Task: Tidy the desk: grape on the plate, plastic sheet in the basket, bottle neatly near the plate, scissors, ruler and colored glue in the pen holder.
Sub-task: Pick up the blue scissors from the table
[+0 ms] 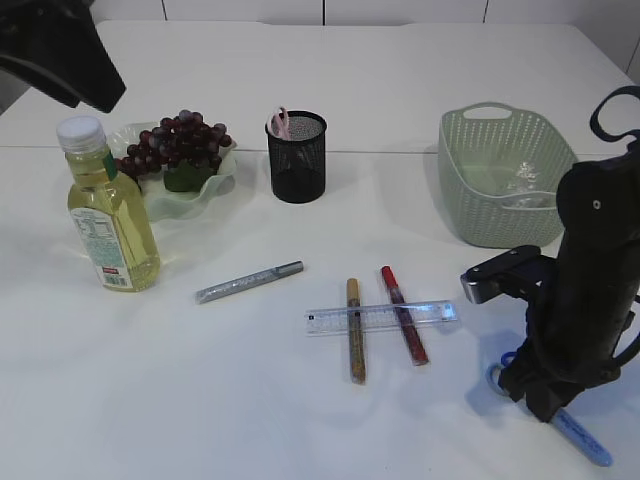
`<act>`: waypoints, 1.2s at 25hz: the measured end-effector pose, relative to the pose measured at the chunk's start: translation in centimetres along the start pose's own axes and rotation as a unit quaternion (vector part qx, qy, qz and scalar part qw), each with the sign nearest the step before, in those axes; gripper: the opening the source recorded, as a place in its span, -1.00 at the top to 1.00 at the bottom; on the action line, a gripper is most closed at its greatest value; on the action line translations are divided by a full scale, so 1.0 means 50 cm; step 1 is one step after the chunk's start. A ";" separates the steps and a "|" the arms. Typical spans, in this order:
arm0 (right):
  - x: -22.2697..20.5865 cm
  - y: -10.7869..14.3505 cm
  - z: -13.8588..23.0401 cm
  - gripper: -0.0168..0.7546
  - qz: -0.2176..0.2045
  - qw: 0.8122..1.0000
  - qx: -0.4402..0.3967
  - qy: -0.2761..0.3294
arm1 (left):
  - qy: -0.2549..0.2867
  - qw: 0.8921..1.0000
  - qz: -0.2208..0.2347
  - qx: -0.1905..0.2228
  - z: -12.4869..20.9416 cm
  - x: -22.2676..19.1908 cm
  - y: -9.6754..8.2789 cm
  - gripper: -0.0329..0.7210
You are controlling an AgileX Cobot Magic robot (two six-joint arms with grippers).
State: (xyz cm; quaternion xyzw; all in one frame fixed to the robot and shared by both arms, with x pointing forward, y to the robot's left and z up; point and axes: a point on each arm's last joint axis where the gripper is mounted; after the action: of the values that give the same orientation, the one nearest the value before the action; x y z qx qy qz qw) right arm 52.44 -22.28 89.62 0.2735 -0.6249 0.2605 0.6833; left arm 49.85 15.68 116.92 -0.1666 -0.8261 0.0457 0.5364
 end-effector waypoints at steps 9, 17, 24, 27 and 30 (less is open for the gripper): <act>0.000 -0.002 -0.002 0.35 0.004 1.000 0.001 -0.006 | 0.000 1.000 0.000 0.000 0.000 0.000 0.000 0.27; 0.000 -0.002 -0.003 0.34 0.006 1.000 0.000 -0.009 | 0.000 1.000 0.000 0.000 0.000 0.000 0.000 0.27; -0.001 -0.003 -0.004 0.34 0.007 1.000 -0.004 -0.011 | 0.000 1.000 0.000 0.000 0.000 0.000 0.000 0.27; -0.007 -0.004 -0.005 0.34 0.004 1.000 -0.021 -0.003 | 0.000 1.000 0.000 0.000 0.000 0.000 0.000 0.27; -0.008 -0.005 -0.008 0.34 0.002 0.999 -0.032 -0.001 | 0.000 1.000 0.000 0.000 0.000 0.000 0.000 0.27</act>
State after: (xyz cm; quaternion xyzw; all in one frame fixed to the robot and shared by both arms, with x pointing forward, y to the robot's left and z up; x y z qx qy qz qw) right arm 52.87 -22.20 89.18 0.2504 -0.6339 0.2416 0.6907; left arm 49.85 15.68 116.92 -0.1667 -0.8261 0.0455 0.5364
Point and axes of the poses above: a point on each arm's last joint axis where the gripper is mounted, x pointing back along that axis away from the gripper, y along the wrist's bending axis when the last joint is at zero, z = x × y, and after that the axes turned 15 degrees about x, right-handed
